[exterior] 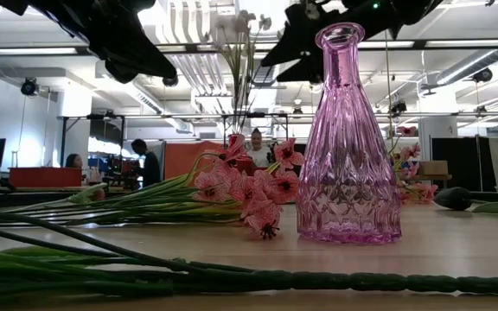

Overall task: Sort flowers into vase by color
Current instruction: Put the purple flower into the purple vase

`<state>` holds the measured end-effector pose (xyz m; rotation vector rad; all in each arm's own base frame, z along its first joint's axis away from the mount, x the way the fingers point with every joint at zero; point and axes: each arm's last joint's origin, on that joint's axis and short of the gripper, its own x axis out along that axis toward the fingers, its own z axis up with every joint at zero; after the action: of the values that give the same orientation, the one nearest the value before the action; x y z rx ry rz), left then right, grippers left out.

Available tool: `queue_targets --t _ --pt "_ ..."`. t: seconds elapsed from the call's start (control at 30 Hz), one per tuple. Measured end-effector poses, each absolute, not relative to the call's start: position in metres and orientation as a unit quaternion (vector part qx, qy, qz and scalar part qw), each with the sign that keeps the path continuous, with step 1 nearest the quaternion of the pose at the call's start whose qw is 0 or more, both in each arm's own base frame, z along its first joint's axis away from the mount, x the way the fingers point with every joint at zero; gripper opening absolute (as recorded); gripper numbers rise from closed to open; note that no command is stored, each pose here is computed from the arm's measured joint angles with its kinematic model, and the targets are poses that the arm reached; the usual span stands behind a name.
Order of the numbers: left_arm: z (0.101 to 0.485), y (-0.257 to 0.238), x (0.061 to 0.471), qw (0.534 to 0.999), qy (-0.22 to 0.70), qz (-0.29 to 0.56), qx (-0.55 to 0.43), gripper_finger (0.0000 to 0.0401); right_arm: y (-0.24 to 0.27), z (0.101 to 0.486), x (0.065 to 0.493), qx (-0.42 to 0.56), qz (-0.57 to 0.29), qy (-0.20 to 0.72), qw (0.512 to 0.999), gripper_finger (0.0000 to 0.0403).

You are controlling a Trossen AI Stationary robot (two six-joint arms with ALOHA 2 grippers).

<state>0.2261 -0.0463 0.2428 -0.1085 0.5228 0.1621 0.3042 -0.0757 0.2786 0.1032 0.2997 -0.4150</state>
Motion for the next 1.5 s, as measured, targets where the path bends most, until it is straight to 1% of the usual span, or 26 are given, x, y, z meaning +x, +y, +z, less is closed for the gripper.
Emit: queue_targets --t 0.3,0.67,0.73,0.9,0.97,1.17,1.37,1.43,1.5 --pt "0.243 -0.046 0.226 0.961 0.257 0.083 -0.064 0.0 -0.066 0.286 0.276 0.107 -0.213 0.214 0.947 0.035" --pt "0.246 -0.046 0.228 0.965 0.239 0.086 -0.069 0.0 -0.057 0.3 0.241 0.166 -0.229 0.244 0.928 0.0347" --pt "0.246 -0.045 0.228 0.965 0.235 0.096 -0.068 0.0 -0.055 0.303 0.236 0.192 -0.207 0.242 0.928 0.0348" --pt "0.247 -0.044 0.228 0.964 0.228 0.116 -0.073 0.0 -0.046 0.315 0.226 0.261 -0.103 0.23 0.932 0.0349" --pt "0.247 -0.044 0.228 0.963 0.226 0.123 -0.084 0.0 -0.044 0.317 0.221 0.276 -0.091 0.237 0.927 0.0347" --pt "0.253 -0.043 0.23 0.958 0.206 0.148 -0.136 0.0 -0.039 0.307 0.202 0.297 -0.113 0.317 0.894 0.0342" --pt "0.266 -0.043 0.232 0.957 0.188 0.164 -0.147 0.0 -0.04 0.292 0.192 0.282 -0.175 0.399 0.855 0.0342" --pt "0.269 -0.044 0.232 0.956 0.212 0.136 -0.151 0.0 -0.04 0.285 0.189 0.283 -0.189 0.432 0.835 0.0343" --pt "0.271 -0.045 0.229 0.949 0.257 0.105 -0.15 0.0 -0.039 0.28 0.188 0.286 -0.196 0.457 0.819 0.0342"
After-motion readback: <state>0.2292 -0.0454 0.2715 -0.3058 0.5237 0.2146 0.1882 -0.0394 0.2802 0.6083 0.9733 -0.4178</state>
